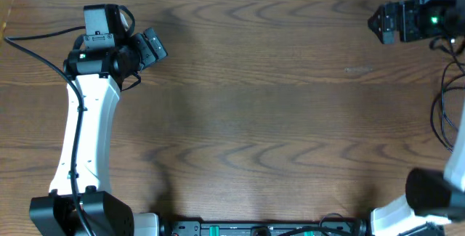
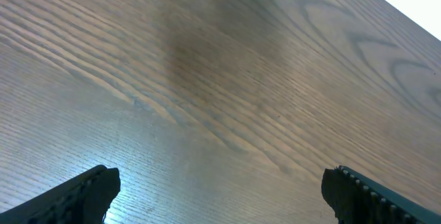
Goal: Untangle cables
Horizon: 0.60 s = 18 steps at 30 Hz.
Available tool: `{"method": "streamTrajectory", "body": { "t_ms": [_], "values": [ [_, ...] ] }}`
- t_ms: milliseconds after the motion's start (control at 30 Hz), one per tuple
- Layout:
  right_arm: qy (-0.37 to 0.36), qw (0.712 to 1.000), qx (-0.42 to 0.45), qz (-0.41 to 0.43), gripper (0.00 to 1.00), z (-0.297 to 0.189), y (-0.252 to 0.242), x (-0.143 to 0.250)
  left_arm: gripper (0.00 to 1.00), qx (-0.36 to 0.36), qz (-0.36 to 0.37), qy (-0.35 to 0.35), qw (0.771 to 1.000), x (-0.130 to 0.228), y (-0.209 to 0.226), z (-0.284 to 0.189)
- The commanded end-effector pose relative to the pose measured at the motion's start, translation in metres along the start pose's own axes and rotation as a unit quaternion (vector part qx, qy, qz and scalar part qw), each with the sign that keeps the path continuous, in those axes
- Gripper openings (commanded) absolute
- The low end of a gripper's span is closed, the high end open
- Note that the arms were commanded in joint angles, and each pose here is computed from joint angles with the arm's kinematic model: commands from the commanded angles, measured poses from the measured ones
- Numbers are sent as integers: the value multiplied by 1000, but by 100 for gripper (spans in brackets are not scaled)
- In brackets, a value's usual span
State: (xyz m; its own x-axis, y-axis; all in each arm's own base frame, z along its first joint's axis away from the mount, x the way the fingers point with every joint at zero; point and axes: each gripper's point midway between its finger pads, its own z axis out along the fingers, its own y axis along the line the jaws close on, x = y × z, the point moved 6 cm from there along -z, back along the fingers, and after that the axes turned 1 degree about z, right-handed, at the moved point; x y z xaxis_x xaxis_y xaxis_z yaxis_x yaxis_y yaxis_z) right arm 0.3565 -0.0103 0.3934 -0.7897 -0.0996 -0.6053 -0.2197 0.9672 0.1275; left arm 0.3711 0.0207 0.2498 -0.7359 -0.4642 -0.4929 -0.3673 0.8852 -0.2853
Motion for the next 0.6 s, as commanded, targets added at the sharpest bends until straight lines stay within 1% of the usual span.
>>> {"method": "streamTrajectory", "body": {
  "t_ms": [0, 100, 200, 433, 567],
  "values": [
    [-38, 999, 10, 20, 99, -40, 15, 5, 100, -4, 0, 0, 1000, -2, 1, 1],
    [-38, 998, 9, 58, 99, -53, 21, 13, 100, -4, 0, 0, 1000, -2, 1, 1],
    [-40, 997, 8, 60, 99, -59, 23, 17, 100, -4, 0, 0, 1000, -2, 1, 1],
    [-29, 998, 12, 60, 99, -58, 23, 20, 100, -4, 0, 0, 1000, -2, 1, 1],
    [-26, 999, 7, 26, 99, -58, 25, 21, 100, -4, 0, 0, 1000, -2, 1, 1]
  ]
}}
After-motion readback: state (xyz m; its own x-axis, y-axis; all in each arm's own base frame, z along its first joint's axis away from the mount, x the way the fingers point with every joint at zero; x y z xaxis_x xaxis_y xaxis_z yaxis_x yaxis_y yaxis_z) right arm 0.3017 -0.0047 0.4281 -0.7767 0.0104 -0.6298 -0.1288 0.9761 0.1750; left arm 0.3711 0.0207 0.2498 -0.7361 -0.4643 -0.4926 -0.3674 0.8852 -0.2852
